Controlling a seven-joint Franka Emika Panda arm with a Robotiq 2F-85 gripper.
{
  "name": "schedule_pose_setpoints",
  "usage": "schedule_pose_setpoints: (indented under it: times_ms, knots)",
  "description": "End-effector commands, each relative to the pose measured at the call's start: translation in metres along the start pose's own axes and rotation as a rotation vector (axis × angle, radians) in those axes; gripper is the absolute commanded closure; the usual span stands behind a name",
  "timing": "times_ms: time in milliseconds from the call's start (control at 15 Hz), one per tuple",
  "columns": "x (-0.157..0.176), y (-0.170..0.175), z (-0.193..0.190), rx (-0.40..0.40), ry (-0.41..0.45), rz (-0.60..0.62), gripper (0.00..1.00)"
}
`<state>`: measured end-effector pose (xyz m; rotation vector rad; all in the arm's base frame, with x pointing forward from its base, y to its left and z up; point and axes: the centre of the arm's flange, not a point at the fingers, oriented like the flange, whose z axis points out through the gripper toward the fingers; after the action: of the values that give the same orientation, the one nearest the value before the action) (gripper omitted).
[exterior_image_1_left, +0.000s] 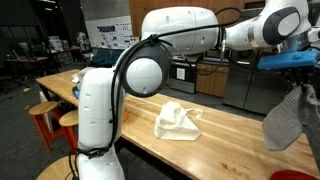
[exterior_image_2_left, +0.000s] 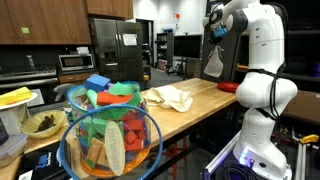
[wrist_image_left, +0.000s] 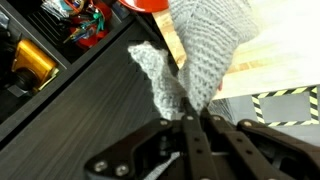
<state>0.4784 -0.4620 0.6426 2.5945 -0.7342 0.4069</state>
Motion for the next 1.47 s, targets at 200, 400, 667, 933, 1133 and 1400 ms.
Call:
schedule_pose_setpoints:
  times_ms: [200,400,667,933,1133,1400]
  knots:
    - [0.0,0.0,0.0,0.0,0.0,0.0,0.95]
    - [0.008,-0.001,0.005,-0.01,0.023,-0.034,0.99]
    - [0.013,-0.017,0.009,-0.023,0.105,-0.124,0.99]
    - [0.083,-0.061,-0.025,-0.018,0.21,-0.271,0.99]
    - [0.106,-0.113,-0.054,0.011,0.292,-0.385,0.99]
    - [0.108,-0.189,-0.087,0.074,0.392,-0.567,0.99]
